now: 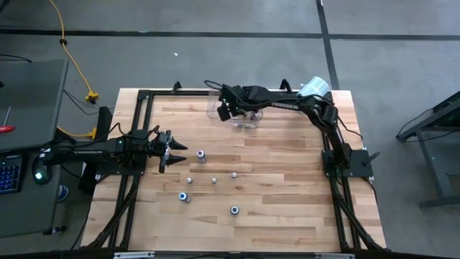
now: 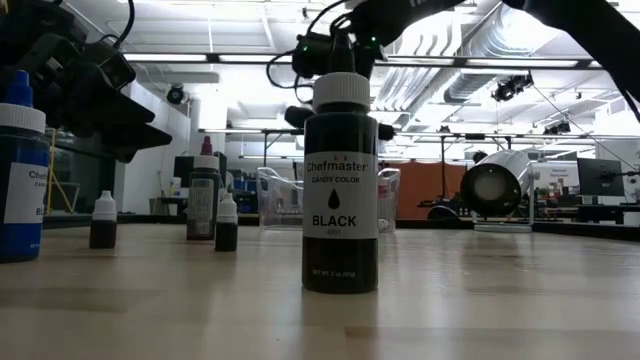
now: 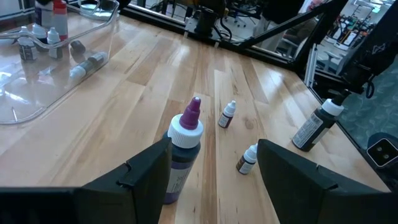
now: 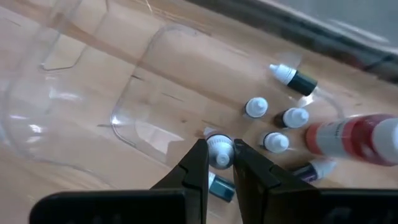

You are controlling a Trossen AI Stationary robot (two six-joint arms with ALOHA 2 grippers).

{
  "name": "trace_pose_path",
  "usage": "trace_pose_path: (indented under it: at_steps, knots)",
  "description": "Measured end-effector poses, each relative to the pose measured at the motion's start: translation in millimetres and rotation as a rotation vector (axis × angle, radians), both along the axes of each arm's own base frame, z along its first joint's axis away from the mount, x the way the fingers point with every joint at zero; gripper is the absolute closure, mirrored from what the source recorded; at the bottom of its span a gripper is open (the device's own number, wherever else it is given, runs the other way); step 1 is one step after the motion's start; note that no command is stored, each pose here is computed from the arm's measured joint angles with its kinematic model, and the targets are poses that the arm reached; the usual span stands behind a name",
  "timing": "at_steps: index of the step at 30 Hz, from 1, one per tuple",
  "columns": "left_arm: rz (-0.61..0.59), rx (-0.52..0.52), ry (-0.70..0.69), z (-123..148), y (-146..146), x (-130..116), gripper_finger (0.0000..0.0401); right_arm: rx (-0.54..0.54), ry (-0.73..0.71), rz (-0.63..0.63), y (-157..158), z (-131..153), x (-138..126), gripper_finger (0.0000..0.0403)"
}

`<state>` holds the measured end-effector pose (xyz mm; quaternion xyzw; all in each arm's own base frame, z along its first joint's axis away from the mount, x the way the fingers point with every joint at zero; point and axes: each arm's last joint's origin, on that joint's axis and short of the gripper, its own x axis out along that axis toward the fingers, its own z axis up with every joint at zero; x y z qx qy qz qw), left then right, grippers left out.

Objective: Pick & Place food coloring
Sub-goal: Put the small purple food coloring into the transparent container

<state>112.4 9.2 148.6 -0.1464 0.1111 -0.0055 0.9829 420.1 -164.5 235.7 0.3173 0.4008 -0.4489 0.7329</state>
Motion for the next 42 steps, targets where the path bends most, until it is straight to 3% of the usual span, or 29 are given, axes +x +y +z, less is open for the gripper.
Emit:
trace_pose_path:
  at_steps: [7,13,27,34,42]
  knots:
    - [0.000,0.000,0.000,0,0,0,0.0167,0.071,-0.004,-0.104,2,-33,-7,0.0353]
    - [0.000,0.000,0.000,0,0,0,0.0167,0.094,-0.051,-0.111,2,-55,-8,0.0359]
    - [0.000,0.000,0.000,0,0,0,0.0167,0.101,-0.022,-0.131,-4,-57,-14,0.0354]
    - [0.000,0.000,0.000,0,0,0,0.0167,0.102,-0.021,-0.127,-5,-57,-14,0.0321]
    - [0.000,0.000,0.000,0,0,0,0.0167,0.101,-0.015,-0.107,-5,-57,-14,0.0313]
